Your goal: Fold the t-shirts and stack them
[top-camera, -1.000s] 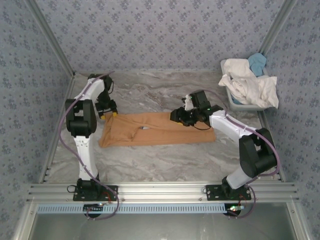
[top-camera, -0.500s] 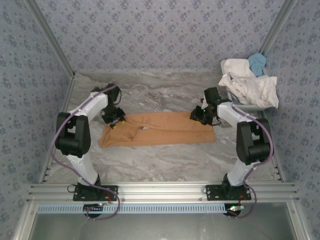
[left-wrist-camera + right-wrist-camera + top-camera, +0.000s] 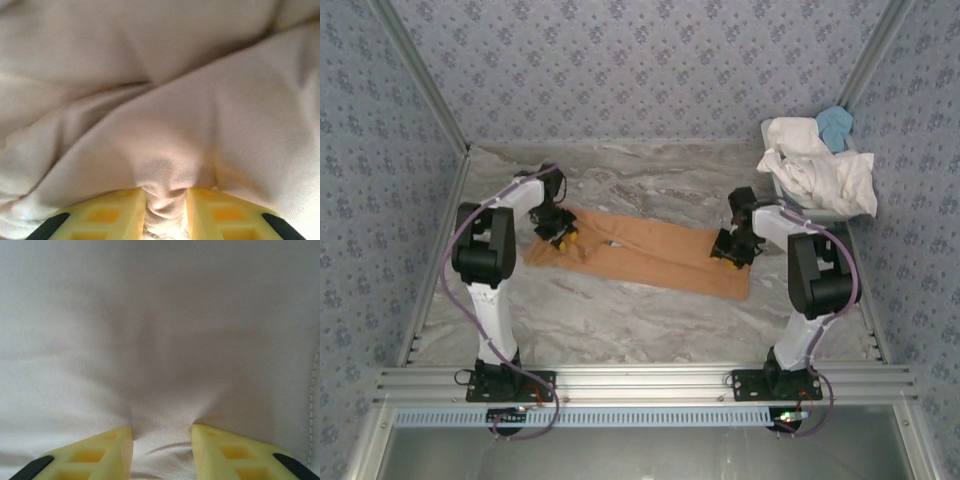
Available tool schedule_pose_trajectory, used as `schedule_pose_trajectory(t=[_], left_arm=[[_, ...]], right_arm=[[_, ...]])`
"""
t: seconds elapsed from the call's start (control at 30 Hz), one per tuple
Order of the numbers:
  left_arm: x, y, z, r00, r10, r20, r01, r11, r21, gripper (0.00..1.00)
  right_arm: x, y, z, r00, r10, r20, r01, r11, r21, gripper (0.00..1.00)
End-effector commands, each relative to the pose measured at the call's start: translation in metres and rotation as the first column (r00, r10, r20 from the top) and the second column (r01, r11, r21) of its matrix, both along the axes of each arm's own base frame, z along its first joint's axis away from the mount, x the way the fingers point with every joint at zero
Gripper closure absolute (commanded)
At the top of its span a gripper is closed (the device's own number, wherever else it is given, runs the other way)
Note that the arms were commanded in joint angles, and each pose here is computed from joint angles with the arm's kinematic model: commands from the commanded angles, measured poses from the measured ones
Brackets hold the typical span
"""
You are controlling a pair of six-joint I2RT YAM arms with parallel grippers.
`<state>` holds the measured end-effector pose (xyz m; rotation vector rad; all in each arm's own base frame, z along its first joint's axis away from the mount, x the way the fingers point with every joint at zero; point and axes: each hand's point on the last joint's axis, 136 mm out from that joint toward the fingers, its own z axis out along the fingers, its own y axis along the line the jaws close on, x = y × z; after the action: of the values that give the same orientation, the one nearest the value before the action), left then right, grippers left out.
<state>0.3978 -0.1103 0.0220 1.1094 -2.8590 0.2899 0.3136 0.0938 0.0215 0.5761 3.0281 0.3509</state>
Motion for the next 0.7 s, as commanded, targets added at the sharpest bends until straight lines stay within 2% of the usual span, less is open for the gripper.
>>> schedule_pose_trajectory(t=[0.0,0.2,0.4,0.57,0.67], left_arm=[[0.059,-0.019,-0.017,0.993,-0.028,0.117,0.031,0.999,-0.023,0.72],[0.137,-0.107,-0.015,0.956,-0.102,0.275,0.151,0.974,-0.166,0.72],[0.179,-0.204,-0.009,0.901,-0.098,0.423,0.243,0.921,-0.304,0.71],[0.206,-0.243,-0.01,0.859,0.028,0.512,0.225,0.877,-0.425,0.69],[0.224,-0.248,0.005,0.81,0.081,0.581,0.241,0.858,-0.455,0.62]], right_arm=[[-0.054,-0.005,-0.008,0.984,-0.124,-0.127,0.118,0.991,-0.055,0.6],[-0.109,0.026,-0.02,0.931,-0.317,-0.182,0.329,0.944,0.039,0.58],[-0.132,0.074,-0.031,0.875,-0.435,-0.213,0.466,0.876,0.124,0.59],[-0.131,0.117,-0.034,0.873,-0.433,-0.227,0.471,0.869,0.154,0.58],[-0.124,0.139,-0.035,0.89,-0.393,-0.23,0.434,0.886,0.164,0.58]])
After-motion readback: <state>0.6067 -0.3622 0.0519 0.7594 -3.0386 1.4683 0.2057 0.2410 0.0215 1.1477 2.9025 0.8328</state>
